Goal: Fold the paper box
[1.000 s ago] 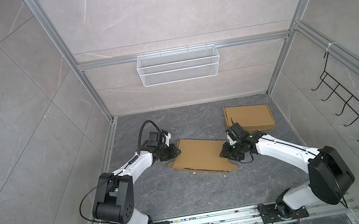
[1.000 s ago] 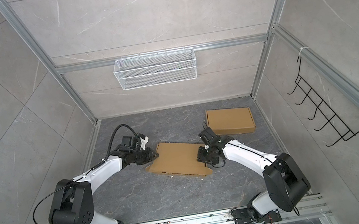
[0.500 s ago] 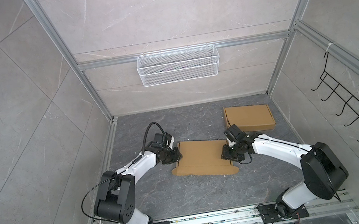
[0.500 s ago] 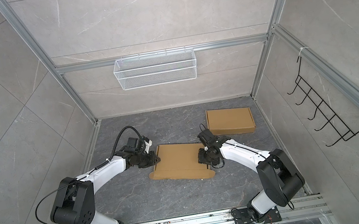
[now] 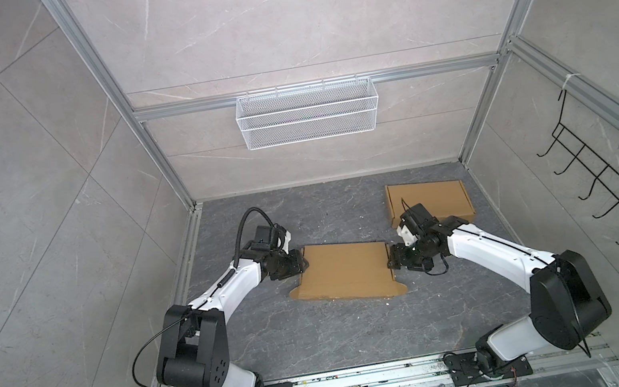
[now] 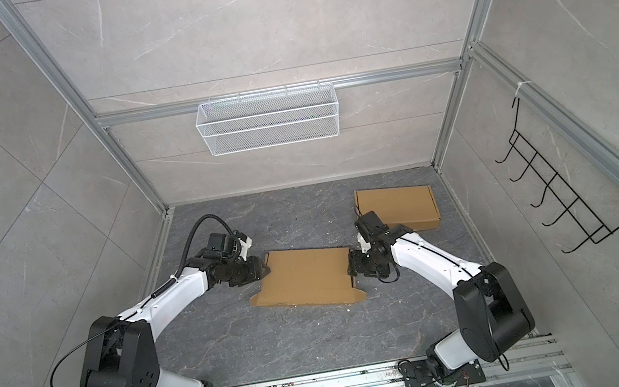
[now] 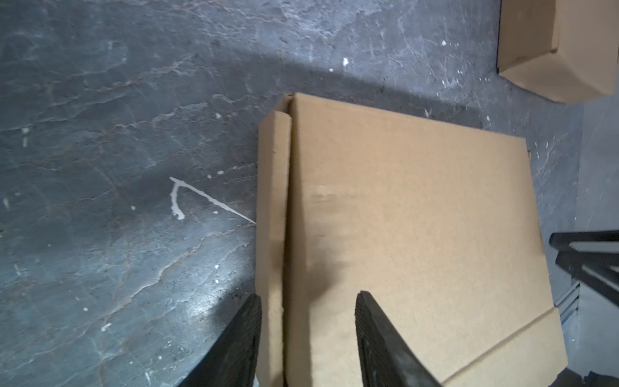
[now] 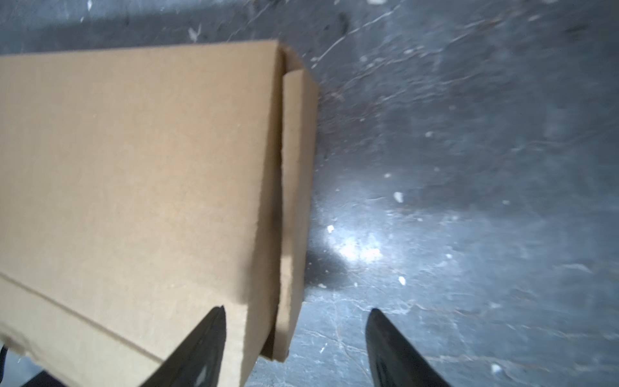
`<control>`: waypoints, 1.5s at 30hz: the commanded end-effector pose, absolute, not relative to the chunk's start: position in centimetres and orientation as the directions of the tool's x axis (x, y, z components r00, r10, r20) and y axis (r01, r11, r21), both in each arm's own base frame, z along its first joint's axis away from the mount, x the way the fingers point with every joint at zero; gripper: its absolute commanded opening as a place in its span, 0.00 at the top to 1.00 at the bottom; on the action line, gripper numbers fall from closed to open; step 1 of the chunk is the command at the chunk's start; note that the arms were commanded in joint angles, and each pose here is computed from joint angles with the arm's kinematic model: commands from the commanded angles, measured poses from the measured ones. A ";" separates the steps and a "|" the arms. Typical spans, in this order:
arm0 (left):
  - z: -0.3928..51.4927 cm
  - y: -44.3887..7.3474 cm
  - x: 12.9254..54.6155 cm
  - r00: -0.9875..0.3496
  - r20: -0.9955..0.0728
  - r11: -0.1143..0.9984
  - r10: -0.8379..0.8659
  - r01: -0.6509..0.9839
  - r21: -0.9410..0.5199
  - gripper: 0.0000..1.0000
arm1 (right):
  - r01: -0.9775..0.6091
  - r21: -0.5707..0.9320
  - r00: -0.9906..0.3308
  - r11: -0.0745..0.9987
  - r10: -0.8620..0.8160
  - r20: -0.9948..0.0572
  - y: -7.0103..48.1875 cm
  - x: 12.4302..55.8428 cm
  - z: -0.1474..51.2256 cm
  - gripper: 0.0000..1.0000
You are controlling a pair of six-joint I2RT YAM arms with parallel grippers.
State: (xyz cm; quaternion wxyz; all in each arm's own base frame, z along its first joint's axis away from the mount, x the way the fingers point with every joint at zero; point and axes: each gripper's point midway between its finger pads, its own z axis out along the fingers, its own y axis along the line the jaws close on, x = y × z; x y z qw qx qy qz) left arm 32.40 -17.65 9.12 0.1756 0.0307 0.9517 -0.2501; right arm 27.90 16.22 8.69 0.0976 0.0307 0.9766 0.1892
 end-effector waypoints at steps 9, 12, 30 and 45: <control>6.5 -17.7 31.4 -0.951 -0.305 0.862 -0.061 0.104 -0.496 0.61 | 0.021 0.474 -0.985 0.880 0.098 -0.140 18.1 27.7 6.0 0.40; 5.7 -17.6 31.0 -0.955 -0.289 0.863 -0.069 0.088 -0.497 0.67 | 0.029 0.459 -0.986 0.888 0.099 -0.130 17.9 27.6 5.1 0.44; 8.1 -17.2 31.7 -0.937 -0.337 0.862 -0.090 0.096 -0.497 0.64 | 0.019 0.496 -0.983 0.868 0.106 -0.148 17.6 28.7 5.9 0.43; 7.7 -17.3 33.0 -0.930 -0.334 0.831 -0.150 0.065 -0.553 0.69 | 0.033 0.442 -0.977 0.896 0.123 -0.176 16.7 29.5 6.2 0.60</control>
